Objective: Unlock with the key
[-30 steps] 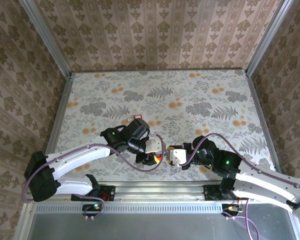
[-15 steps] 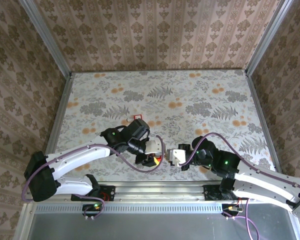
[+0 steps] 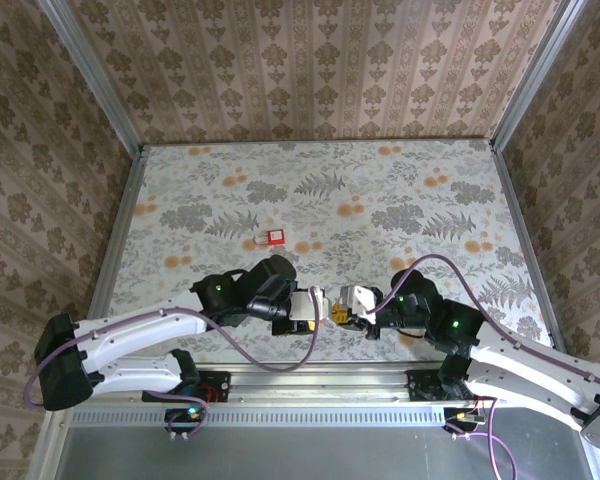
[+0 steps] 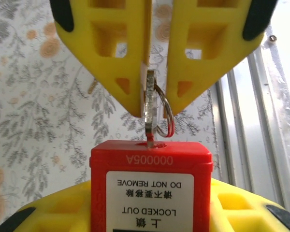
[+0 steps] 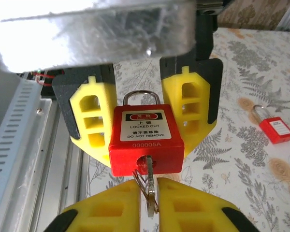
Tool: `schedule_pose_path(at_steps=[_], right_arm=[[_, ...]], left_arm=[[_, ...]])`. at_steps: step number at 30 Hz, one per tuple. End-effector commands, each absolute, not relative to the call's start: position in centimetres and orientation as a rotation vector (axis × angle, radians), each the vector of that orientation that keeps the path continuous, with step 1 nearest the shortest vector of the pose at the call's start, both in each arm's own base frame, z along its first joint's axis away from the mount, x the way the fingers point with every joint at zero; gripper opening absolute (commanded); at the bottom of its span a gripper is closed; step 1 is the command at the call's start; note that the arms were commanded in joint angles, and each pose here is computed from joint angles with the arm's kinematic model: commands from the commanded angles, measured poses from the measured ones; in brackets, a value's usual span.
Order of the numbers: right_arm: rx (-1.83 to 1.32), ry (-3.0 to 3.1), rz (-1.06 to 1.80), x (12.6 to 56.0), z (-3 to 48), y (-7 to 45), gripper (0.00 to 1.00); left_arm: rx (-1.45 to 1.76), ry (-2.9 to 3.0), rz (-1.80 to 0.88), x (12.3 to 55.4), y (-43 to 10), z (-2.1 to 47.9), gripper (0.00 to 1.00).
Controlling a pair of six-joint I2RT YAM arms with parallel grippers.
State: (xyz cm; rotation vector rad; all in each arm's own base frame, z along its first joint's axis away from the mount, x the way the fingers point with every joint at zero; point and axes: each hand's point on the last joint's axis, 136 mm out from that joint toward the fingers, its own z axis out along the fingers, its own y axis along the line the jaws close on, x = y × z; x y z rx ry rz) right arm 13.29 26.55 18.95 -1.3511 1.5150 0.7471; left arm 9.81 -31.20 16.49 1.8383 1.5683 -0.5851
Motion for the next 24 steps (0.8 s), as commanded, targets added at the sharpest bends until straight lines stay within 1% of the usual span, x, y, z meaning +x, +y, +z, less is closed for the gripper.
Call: schedule_pose_path(at_steps=[1,2,3,4,7,10,14,15,16,17,24], right_arm=[[-1.228,1.445,0.909,12.4,22.1,27.0,0.23],[-1.192,1.447,0.919,12.5,22.3,26.9,0.26],[-1.125,1.455,0.936,12.8,22.8,26.5,0.34],[-1.06,1.467,0.954,13.0,23.1,26.1,0.45],[-0.98,1.461,0.981,12.7,23.6,24.8,0.6],[-0.957,1.444,0.941,12.6,23.8,24.0,0.67],[-1.024,1.425,0.875,12.9,23.0,24.3,0.74],[-1.052,1.418,0.883,12.8,22.7,24.7,0.78],[-1.078,1.417,0.889,12.7,22.4,25.1,0.87],[-1.092,1.42,0.889,12.7,22.1,25.3,1.0],[-1.146,1.413,0.816,13.5,21.0,25.9,1.0]], left_arm=[[1.745,1.516,-0.501,11.4,-31.3,18.0,0.0],[1.74,1.512,-0.5,11.4,-31.2,18.1,0.0],[1.736,1.51,-0.501,11.4,-31.1,18.1,0.0],[1.733,1.511,-0.5,11.4,-31.1,18.1,0.0],[1.75,1.521,-0.511,11.1,-31.0,17.8,0.0],[1.781,1.529,-0.551,10.5,-31.1,17.6,0.0],[1.826,1.546,-0.581,9.8,-31.0,17.5,0.0],[1.831,1.548,-0.586,9.7,-31.0,17.5,0.0],[1.833,1.548,-0.591,9.6,-31.0,17.5,0.0],[1.834,1.546,-0.594,9.6,-31.0,17.5,0.0],[1.841,1.539,-0.616,9.3,-31.4,17.6,0.0]])
